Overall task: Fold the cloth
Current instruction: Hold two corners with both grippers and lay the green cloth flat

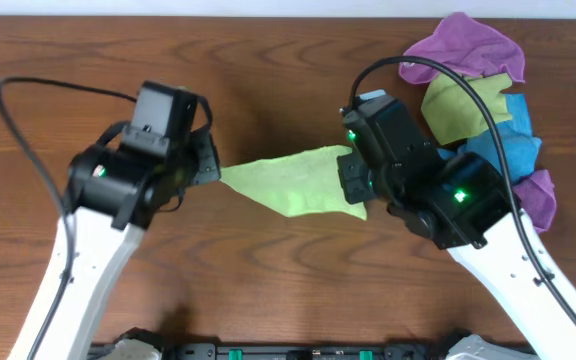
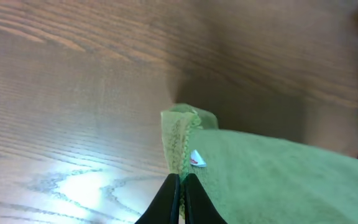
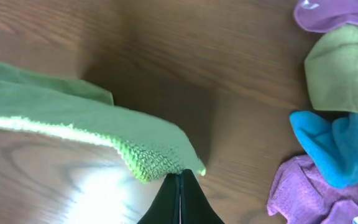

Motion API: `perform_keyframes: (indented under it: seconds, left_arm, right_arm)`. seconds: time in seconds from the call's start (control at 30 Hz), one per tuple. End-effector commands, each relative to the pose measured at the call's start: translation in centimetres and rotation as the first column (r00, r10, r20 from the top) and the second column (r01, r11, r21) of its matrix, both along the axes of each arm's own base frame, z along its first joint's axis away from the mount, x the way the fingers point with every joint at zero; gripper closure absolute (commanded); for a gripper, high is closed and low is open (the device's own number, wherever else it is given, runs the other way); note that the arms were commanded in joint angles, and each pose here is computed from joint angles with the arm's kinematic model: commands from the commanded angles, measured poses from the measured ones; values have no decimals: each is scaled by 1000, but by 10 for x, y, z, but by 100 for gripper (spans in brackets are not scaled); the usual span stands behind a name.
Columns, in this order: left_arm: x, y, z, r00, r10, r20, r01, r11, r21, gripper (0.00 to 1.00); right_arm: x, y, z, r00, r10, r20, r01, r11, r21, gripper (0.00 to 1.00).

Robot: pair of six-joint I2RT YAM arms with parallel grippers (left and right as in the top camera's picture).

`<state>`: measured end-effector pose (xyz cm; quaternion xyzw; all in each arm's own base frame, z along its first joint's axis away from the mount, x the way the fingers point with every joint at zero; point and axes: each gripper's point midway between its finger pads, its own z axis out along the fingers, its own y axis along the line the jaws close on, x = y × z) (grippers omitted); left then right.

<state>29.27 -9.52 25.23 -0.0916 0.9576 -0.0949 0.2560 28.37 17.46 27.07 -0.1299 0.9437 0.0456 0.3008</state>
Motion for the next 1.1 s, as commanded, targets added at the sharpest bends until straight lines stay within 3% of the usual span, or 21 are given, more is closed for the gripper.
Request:
perform_keyframes:
  seconds: [0.0,0.27,0.6,0.83,1.07]
  left_arm:
    - [-14,7,24,997,4,76,-3,1000,-7,94]
    - [-67,-1,49,992,-16,124,24,997,-67,94]
    - [-112,-3,54,987,-7,159,12,1000,-29,94]
    - [-102,-8,32,991,28,134,-36,998,55,94]
    - [-59,-21,1,997,42,67,-52,987,150,94]
  right_arm:
    - [-13,8,24,995,71,64,-74,996,47,99]
    - [-68,28,59,977,172,129,-191,969,156,99]
    - [-110,10,52,991,102,86,-112,987,116,99]
    - [-102,3,36,998,52,39,-54,997,59,99]
    - [-58,5,5,998,19,-57,-19,1000,-11,99]
